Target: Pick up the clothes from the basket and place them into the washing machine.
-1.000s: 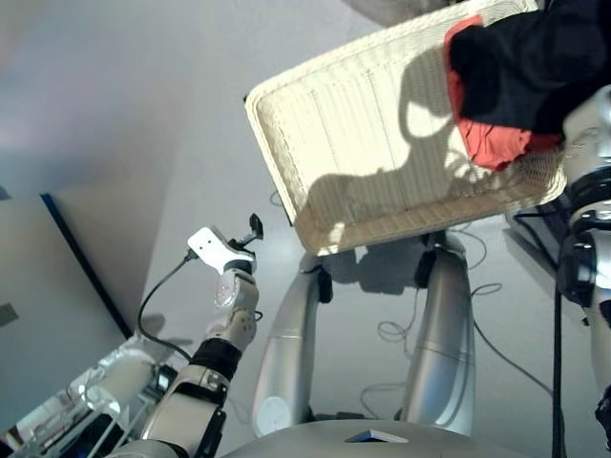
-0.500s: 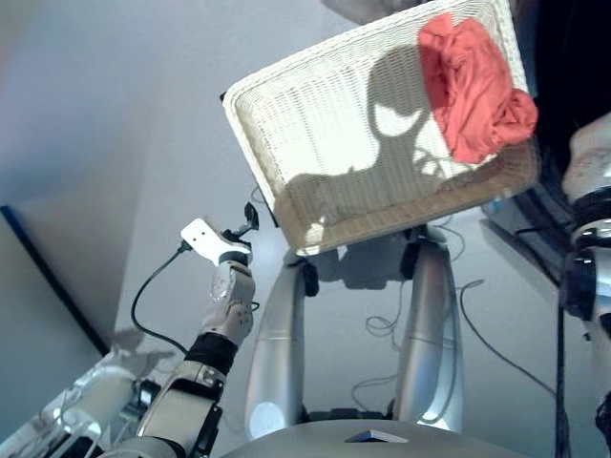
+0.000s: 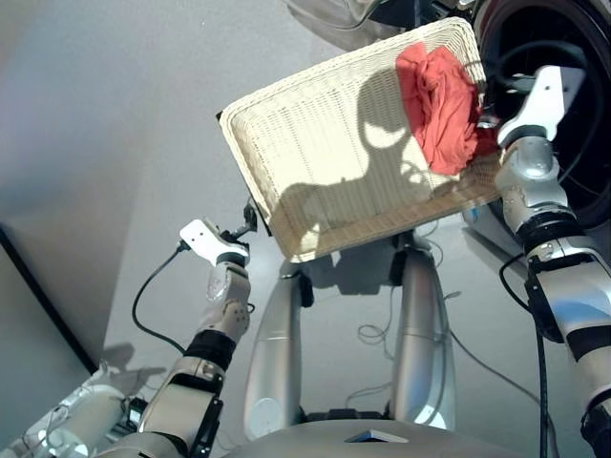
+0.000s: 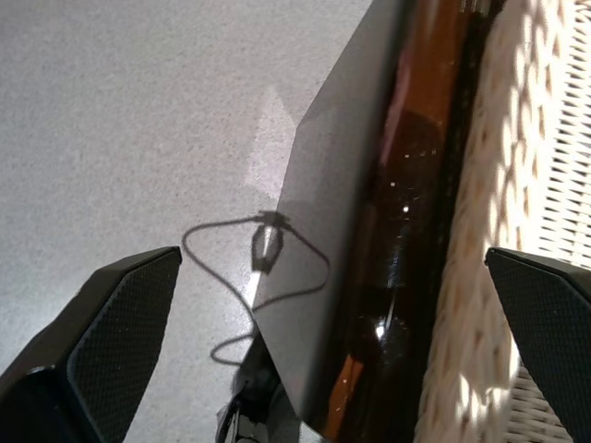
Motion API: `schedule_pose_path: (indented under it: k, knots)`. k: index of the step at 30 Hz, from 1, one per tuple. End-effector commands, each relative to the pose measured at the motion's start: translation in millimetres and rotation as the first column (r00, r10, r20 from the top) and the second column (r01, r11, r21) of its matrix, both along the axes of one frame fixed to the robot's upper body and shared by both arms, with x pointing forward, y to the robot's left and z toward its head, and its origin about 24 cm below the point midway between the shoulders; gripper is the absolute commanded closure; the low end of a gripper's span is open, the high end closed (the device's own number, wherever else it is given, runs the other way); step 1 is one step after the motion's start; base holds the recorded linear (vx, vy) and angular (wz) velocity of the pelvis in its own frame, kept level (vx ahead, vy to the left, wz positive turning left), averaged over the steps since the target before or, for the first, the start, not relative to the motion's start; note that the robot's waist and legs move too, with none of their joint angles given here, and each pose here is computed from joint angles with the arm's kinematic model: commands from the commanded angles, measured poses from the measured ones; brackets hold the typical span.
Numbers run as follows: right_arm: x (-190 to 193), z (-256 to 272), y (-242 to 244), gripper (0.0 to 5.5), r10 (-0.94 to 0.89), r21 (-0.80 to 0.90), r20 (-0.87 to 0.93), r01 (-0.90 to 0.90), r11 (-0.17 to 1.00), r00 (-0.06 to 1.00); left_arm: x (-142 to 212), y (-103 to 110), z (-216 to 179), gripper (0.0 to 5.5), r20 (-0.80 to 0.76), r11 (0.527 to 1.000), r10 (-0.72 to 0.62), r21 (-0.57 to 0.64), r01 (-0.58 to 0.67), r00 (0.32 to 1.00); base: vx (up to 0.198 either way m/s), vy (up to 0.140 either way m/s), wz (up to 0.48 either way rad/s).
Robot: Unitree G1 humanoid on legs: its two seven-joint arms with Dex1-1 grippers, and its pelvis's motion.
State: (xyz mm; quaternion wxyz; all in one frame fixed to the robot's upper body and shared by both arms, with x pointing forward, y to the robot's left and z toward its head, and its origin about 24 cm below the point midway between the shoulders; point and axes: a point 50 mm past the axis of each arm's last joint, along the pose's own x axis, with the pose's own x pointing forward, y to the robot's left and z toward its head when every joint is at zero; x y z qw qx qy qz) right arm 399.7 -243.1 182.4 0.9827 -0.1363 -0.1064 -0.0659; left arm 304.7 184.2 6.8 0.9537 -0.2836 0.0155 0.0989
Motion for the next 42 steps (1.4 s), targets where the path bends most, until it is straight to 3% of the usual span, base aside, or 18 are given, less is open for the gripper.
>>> schedule_pose_path:
  k: [1,7,13,20,21,22,23,33,37,40,42]
  knots:
    - [3.1,-4.5,14.4,0.00,0.089,-0.085,-0.046,-0.093,0.992,0.995,1.6,26.2,2.8,0.00,0.008,0.997,0.056,0.044,-0.056,0.998,0.000,0.000,0.000]
    - [5.4,-28.4,25.1,0.00,0.090,-0.066,-0.141,-0.100,0.993,0.986,5.2,22.6,1.5,0.00,-0.006,0.998,0.047,0.048,-0.047,0.999,0.000,0.000,0.000]
    - [6.1,-29.4,10.9,0.00,-0.009,-0.041,-0.162,0.002,0.999,0.987,7.8,20.8,5.8,0.00,0.005,0.997,0.053,0.049,-0.053,0.999,0.000,0.000,0.000]
    - [3.2,-28.4,-14.4,0.00,-0.149,-0.124,-0.207,0.125,0.984,0.967,5.3,15.9,6.3,0.00,0.004,0.997,0.031,0.076,-0.031,1.000,0.000,0.000,0.000]
    - [3.4,-27.9,-14.5,1.88,-0.153,-0.125,-0.207,0.129,0.984,0.966,4.8,15.1,6.7,0.00,0.007,0.996,0.025,0.081,-0.025,1.000,0.000,0.000,0.000]
    - [2.4,-30.0,-17.0,5.03,-0.163,-0.126,-0.217,0.138,0.982,0.963,5.0,13.9,6.9,0.00,0.007,0.996,0.017,0.088,-0.018,1.000,0.000,0.000,0.000]
    - [2.4,-28.8,-18.2,5.50,-0.162,-0.124,-0.216,0.137,0.983,0.963,5.3,12.1,7.4,0.00,0.009,0.996,0.007,0.092,-0.007,1.000,0.000,0.000,0.000]
    - [10.2,-14.3,13.0,5.50,-0.050,-0.044,-0.115,0.045,0.998,0.992,11.8,14.7,18.0,0.00,0.048,0.996,0.023,0.087,-0.027,0.999,0.000,0.000,0.000]
    - [9.4,-3.4,12.8,5.50,-0.095,-0.011,-0.033,0.094,0.995,0.995,11.0,17.5,17.0,0.00,0.042,0.995,0.050,0.088,-0.053,0.998,0.000,0.000,0.000]
    - [3.9,6.6,3.4,5.50,-0.210,-0.116,0.066,0.216,0.969,0.976,9.7,18.5,14.4,0.00,0.027,0.991,0.083,0.100,-0.085,0.996,0.000,0.000,0.000]
    - [-5.9,12.1,-15.4,5.50,-0.325,-0.320,0.160,0.360,0.876,0.932,10.2,19.3,17.2,0.00,0.035,0.987,0.110,0.117,-0.114,0.993,0.000,0.000,0.000]
